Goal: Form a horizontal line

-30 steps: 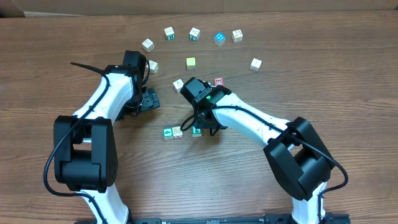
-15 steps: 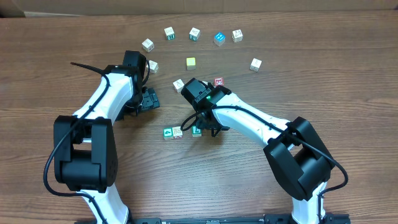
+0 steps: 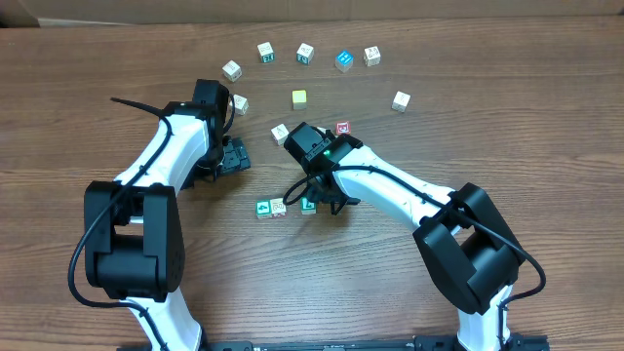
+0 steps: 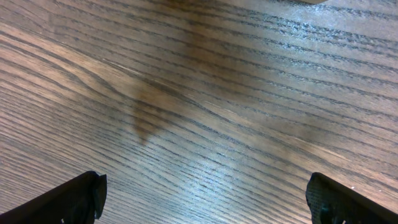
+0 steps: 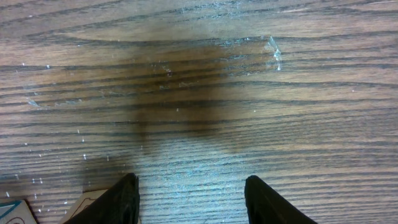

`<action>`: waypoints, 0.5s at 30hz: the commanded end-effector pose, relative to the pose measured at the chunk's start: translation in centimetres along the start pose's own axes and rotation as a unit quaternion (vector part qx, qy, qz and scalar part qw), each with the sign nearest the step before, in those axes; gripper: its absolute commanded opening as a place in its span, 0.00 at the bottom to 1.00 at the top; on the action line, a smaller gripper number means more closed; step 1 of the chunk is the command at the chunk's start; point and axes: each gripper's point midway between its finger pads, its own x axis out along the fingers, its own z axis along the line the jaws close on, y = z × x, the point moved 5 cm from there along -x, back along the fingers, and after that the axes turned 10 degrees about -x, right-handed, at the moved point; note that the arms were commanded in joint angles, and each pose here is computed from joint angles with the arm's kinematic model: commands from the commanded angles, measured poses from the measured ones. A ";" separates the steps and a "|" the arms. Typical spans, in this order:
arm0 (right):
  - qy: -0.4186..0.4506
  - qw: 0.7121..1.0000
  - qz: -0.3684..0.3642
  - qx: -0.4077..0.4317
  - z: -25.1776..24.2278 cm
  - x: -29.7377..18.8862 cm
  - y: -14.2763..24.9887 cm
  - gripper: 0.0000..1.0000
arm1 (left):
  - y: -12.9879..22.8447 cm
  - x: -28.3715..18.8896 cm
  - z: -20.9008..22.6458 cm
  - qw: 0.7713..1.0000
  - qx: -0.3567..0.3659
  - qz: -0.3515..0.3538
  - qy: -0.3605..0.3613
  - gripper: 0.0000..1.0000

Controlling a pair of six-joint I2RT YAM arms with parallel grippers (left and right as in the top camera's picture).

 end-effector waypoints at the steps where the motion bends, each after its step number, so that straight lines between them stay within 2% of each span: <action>1: -0.003 1.000 -0.001 0.008 -0.4 -0.2 -0.1 0.52 | 0.1 0.4 0.1 1.000 0.000 0.001 -0.009 1.00; 6: -0.003 1.000 -0.001 0.009 -0.3 -0.2 -0.1 0.53 | 0.1 0.4 0.1 1.000 0.000 0.001 -0.009 0.99; 8: -0.003 1.000 -0.001 0.009 -0.3 -0.2 -0.1 0.59 | 0.1 0.4 0.1 1.000 0.000 0.001 -0.009 1.00; 10: -0.003 1.000 -0.001 0.009 -0.3 -0.2 -0.1 0.59 | 0.1 0.4 0.1 1.000 0.000 0.001 -0.009 1.00; 11: -0.003 1.000 -0.001 0.009 -0.3 -0.2 -0.1 0.57 | 0.1 0.4 0.1 1.000 0.000 0.001 -0.008 1.00; 15: -0.003 1.000 -0.001 0.009 -0.3 -0.2 -0.1 0.40 | 0.1 0.4 0.1 1.000 0.000 0.001 -0.009 1.00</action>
